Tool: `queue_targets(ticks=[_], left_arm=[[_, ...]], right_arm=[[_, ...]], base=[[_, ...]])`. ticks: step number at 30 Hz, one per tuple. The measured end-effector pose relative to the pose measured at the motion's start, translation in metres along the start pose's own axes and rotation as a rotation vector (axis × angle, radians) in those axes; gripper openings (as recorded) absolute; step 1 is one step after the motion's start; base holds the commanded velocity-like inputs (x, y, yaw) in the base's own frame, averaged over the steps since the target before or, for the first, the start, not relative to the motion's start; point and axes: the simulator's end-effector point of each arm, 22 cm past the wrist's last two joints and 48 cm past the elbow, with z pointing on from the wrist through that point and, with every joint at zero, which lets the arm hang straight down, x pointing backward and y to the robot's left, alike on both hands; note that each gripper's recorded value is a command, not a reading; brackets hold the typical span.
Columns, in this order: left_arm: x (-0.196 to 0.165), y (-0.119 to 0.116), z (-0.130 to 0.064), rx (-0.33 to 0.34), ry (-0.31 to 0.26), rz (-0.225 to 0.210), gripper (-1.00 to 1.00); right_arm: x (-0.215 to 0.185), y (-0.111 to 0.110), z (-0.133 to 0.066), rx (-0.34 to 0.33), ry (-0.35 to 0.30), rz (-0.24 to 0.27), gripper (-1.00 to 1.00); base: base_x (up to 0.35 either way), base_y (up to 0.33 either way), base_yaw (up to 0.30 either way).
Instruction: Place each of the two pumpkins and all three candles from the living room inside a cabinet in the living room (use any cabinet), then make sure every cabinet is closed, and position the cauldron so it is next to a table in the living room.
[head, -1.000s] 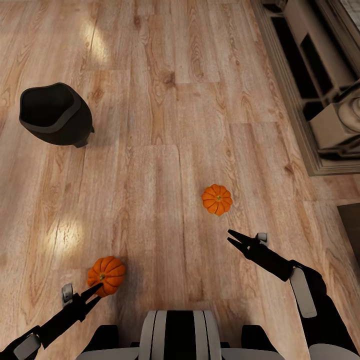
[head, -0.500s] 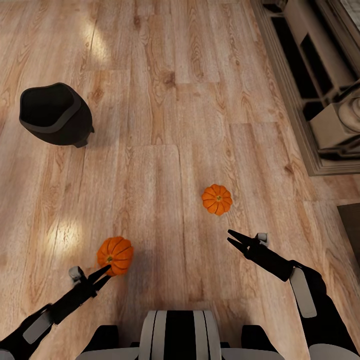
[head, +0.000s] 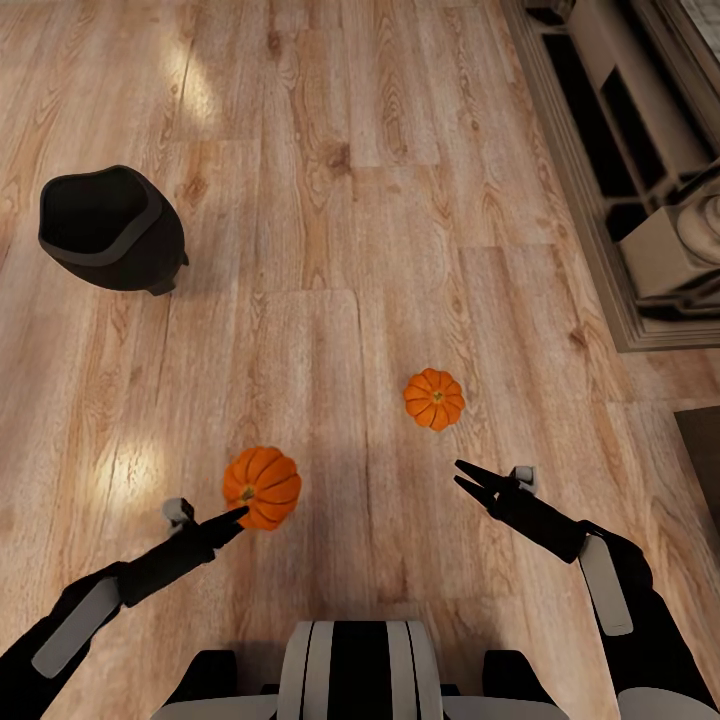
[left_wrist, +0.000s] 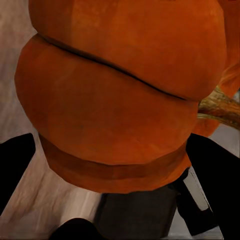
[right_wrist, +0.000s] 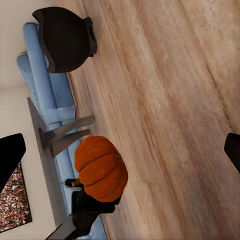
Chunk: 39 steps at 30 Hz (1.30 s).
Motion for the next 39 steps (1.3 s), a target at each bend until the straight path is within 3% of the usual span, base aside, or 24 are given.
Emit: queue_targets(ticks=[3, 6, 8, 12, 15, 20, 28, 34, 39], left_arm=[[-0.004, -0.026, 0.009, -0.042, 0.065, 0.045, -1.00], [-0.052, -0.051, -0.001, -0.141, 0.025, 0.124, -1.00], [-0.072, -0.056, -0.013, -0.207, 0.003, 0.142, -1.00], [-0.094, -0.038, -0.036, -0.385, -0.024, 0.161, -1.00], [-0.102, -0.011, -0.054, -0.548, -0.039, 0.174, -1.00], [-0.109, 0.003, -0.067, -0.673, -0.054, 0.197, -1.00], [-0.112, -0.016, -0.060, -0.680, -0.049, 0.259, -1.00], [-0.100, -0.021, -0.057, -0.660, 0.005, 0.242, -1.00], [-0.100, -0.023, -0.056, -0.652, 0.007, 0.243, -1.00]], right_arm=[[0.000, -0.001, 0.000, 0.003, 0.001, 0.000, 1.00], [0.001, -0.002, 0.000, 0.008, 0.003, 0.000, 1.00], [0.001, -0.003, 0.000, 0.010, 0.005, -0.001, 1.00], [0.002, -0.004, 0.001, 0.015, 0.006, -0.002, 1.00], [0.002, -0.004, 0.001, 0.018, 0.007, -0.002, 1.00], [0.002, -0.005, 0.001, 0.022, 0.008, -0.004, 1.00], [0.004, -0.010, 0.001, 0.044, 0.015, -0.005, 1.00], [0.005, -0.013, 0.002, 0.059, 0.016, -0.003, 1.00], [0.005, -0.014, 0.003, 0.065, 0.016, -0.003, 1.00]], base=[[0.000, 0.000, 0.000], [0.000, 0.000, 0.000], [0.000, 0.000, 0.000], [0.000, 0.000, 0.000], [0.000, 0.000, 0.000], [0.000, 0.000, 0.000], [0.000, 0.000, 0.000], [0.000, 0.000, 0.000], [0.000, 0.000, 0.000]])
